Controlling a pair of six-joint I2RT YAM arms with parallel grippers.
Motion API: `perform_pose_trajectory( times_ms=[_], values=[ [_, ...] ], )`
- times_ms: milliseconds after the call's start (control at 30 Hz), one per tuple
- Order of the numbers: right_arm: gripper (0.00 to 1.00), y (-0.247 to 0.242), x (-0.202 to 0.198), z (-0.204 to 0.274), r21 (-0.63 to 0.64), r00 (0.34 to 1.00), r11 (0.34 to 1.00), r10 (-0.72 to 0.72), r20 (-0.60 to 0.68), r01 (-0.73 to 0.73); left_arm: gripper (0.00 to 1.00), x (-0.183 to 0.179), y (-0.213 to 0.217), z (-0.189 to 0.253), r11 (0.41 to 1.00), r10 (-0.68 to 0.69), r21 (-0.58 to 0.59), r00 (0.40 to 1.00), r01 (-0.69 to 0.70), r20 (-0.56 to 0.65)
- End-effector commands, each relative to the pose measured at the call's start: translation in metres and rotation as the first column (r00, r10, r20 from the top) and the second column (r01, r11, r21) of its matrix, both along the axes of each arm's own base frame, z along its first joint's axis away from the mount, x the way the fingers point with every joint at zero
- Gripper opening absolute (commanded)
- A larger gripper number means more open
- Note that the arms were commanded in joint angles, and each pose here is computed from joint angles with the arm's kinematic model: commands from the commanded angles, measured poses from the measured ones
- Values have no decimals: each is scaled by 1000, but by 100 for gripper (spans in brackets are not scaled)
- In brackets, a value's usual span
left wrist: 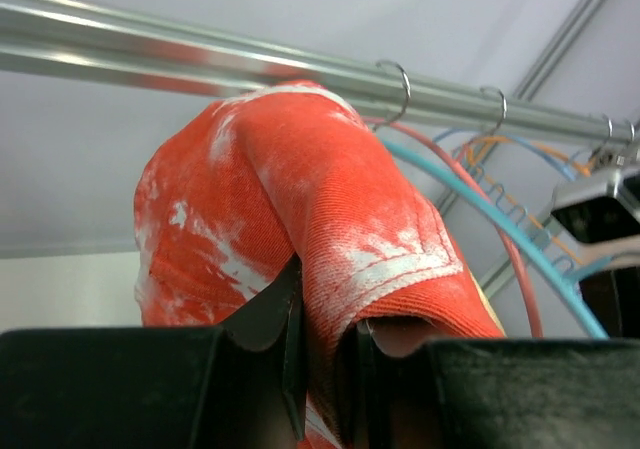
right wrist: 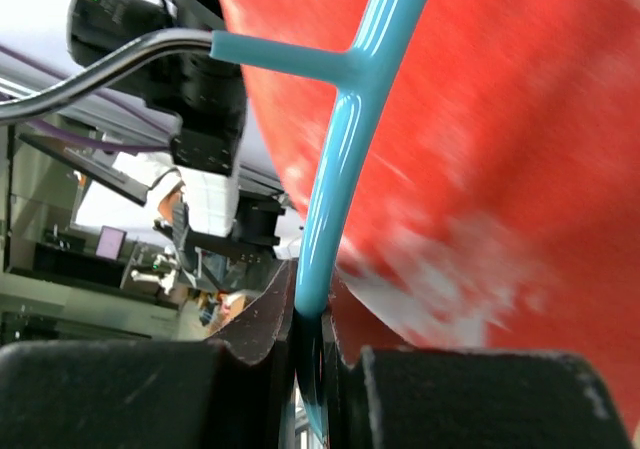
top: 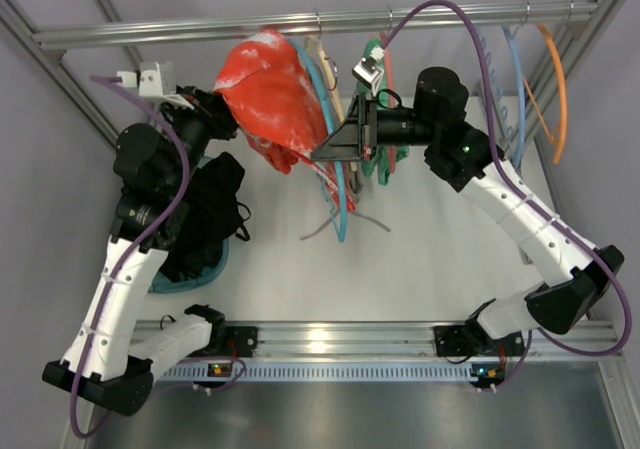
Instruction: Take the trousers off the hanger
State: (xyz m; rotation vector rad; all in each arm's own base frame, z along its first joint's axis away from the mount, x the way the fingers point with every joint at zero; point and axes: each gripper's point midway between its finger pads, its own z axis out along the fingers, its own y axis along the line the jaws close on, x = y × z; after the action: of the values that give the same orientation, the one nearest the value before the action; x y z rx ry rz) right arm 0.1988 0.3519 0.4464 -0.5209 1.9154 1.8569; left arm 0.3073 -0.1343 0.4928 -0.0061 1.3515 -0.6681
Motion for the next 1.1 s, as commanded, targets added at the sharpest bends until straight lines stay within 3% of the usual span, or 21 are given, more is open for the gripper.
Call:
perform_pose_trajectory(
  times_ms=[0, 233, 533, 800, 1067],
  values=[
    [0, -14, 3, 10, 24, 997, 999, -45, 68, 44, 0, -52, 56, 133, 961, 181, -261, 928, -96, 325],
    [0, -18, -2, -3, 0, 997, 999, -42, 65, 42, 0, -79, 99, 177, 907, 331, -378, 867, -184, 373],
    [0, -24, -12, -1, 1, 994, 999, -35, 100, 36, 0, -131, 142, 205, 849, 502, -406, 754, -337, 424],
    [0, -28, -42, -7, -9, 987, 999, 43, 157, -42, 0, -190, 173, 179, 763, 646, -350, 623, -543, 441],
    [0, -44, -77, -25, -53, 974, 990, 141, 178, -134, 0, -251, 197, 140, 595, 760, -239, 441, -767, 478]
  ],
)
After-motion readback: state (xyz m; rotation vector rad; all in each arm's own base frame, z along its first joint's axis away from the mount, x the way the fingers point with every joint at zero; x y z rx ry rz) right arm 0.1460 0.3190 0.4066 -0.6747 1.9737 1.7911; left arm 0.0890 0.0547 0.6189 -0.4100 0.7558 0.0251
